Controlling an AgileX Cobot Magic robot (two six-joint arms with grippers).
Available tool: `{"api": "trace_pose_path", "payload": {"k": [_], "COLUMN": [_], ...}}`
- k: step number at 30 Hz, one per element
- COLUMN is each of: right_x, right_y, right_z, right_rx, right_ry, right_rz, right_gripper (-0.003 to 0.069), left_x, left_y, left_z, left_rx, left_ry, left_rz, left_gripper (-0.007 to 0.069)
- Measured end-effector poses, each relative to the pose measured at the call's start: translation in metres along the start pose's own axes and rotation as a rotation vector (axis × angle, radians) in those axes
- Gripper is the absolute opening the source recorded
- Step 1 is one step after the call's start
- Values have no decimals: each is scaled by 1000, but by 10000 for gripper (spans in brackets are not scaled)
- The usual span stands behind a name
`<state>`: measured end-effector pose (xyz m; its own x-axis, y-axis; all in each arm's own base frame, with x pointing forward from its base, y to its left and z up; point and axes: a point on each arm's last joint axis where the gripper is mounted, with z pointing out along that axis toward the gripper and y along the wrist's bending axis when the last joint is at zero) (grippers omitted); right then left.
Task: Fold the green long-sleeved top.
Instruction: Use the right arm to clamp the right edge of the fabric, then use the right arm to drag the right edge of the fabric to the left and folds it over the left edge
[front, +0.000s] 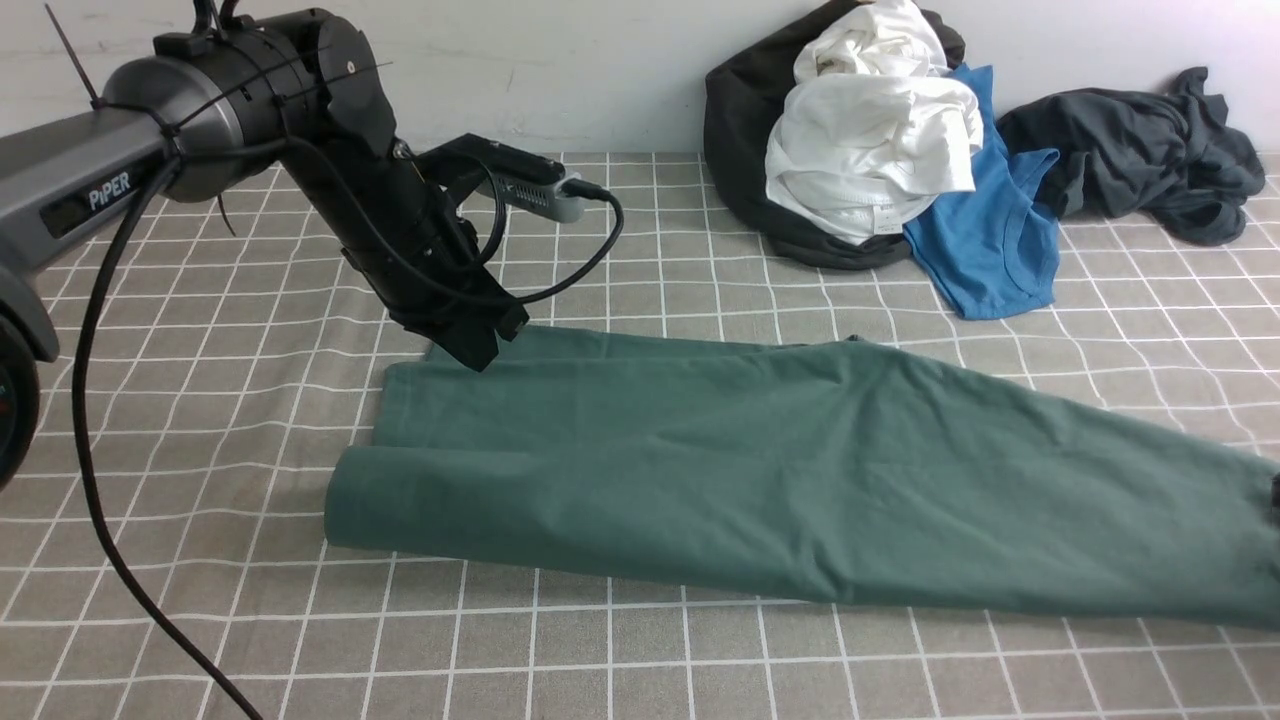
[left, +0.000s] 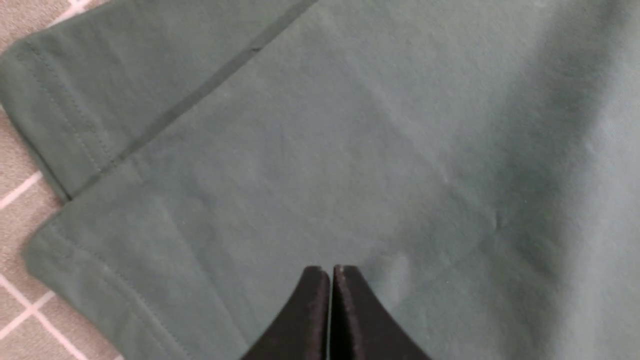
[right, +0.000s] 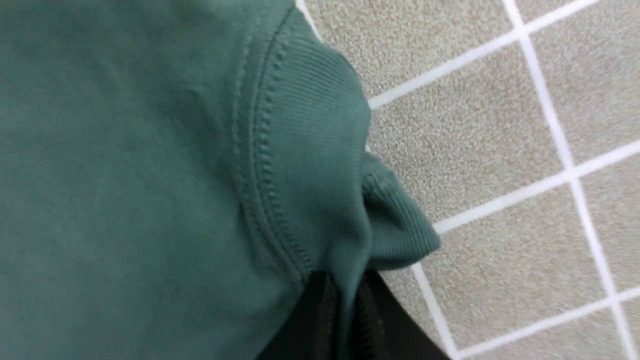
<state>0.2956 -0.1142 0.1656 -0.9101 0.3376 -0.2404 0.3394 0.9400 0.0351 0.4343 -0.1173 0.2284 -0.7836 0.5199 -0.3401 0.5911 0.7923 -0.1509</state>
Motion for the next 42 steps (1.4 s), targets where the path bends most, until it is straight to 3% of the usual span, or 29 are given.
{"api": "trace_pose_path", "payload": {"k": [8,10,15,17,21,25,26,27,30,34,37,42], "right_x": [-27,-36,-39,-31,-11,10,10,19,33,47,52,36], "right_y": [0,24,111,171,265,347,348,381,423,452,466,462], "right_z": [-98,-138,-183,-195,-193,-167,-167,-148,-113,-71,-51,-82], "right_rx": [125,106,-47,-146,-300,-411,-415,-452,-489,-510,-536,-541], "right_ry": [-200,-280,-375,-402,-401,-360,-361,-338,-281,-191,-106,-139], "right_rz": [-70,-145,-395,-534,-750,-876,-874,-912,-947,-963,-963,-1014], "right_gripper": [17,17,17,17,17,17,17,17,17,36,129,373], "left_x": [9,17,30,35,39,41,41,42,42,43,43,39], "left_y": [17,26,38,37,31,27,26,25,23,21,20,13], "left_z": [-40,-69,-109,-122,-138,-146,-147,-149,-154,-158,-160,-158], "left_rx": [-36,-68,-116,-125,-132,-131,-131,-134,-139,-143,-143,-134], "left_ry": [-45,-83,-138,-145,-159,-160,-160,-165,-174,-182,-187,-186], "left_rz": [-28,-54,-93,-98,-93,-88,-88,-86,-82,-79,-79,-61], "left_gripper": [-7,-7,-7,-7,-7,-7,-7,-7,-7,-7,-7,-7]}}
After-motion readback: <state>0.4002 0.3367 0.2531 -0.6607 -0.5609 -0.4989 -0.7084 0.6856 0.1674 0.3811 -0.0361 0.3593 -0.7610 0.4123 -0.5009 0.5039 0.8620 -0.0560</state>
